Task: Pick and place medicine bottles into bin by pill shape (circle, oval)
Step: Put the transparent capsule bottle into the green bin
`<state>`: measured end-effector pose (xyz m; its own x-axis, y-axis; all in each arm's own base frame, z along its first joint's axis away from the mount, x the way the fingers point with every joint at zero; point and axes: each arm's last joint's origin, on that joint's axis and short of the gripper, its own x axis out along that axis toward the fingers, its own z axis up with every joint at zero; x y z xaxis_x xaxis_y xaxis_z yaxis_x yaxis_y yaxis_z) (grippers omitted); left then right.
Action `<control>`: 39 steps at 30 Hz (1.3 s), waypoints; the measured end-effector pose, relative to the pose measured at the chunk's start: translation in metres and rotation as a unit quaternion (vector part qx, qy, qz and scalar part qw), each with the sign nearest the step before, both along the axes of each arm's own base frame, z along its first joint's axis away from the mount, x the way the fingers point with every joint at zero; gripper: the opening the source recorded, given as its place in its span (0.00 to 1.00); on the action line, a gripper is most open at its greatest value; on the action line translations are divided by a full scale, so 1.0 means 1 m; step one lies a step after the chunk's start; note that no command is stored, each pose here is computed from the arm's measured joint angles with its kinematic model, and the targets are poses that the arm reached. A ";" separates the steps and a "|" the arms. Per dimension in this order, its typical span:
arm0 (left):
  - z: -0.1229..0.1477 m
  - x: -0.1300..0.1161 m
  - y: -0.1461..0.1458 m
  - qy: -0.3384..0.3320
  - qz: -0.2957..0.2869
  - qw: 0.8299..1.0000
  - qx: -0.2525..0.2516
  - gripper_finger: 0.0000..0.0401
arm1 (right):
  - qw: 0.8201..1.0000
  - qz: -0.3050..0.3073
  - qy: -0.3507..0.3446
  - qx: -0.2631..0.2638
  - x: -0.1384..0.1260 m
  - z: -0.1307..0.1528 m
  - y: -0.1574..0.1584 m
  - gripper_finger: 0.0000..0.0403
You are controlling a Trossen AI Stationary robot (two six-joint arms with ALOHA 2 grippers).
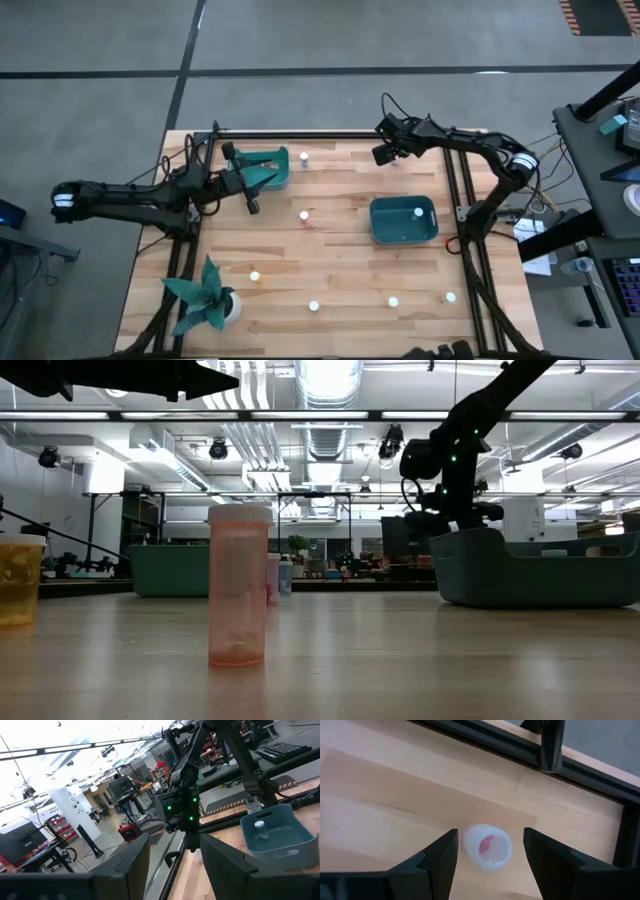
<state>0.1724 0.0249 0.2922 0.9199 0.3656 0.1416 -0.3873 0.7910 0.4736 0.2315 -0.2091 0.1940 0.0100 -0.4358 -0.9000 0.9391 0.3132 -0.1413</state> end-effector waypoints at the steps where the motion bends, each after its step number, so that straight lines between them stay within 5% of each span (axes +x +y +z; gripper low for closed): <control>1: 0.000 0.000 0.000 0.000 0.000 1.000 0.000 0.40 | 1.000 -0.002 0.003 0.002 -0.001 -0.002 -0.001 0.54; 17: 0.000 0.000 0.000 0.000 0.000 1.000 0.000 0.40 | 0.999 -0.003 0.019 0.034 0.002 -0.021 -0.006 0.53; 25: 0.000 0.000 0.000 0.000 0.000 1.000 0.000 0.40 | 0.999 -0.009 0.019 0.037 0.002 -0.024 -0.007 0.40; 30: 0.000 0.000 0.000 0.000 0.000 1.000 0.000 0.40 | 0.999 -0.009 0.017 0.035 0.001 -0.021 -0.006 0.32; 39: 0.000 0.000 0.000 0.000 0.000 1.000 0.000 0.40 | 1.000 0.000 -0.015 0.007 -0.002 0.005 0.002 0.34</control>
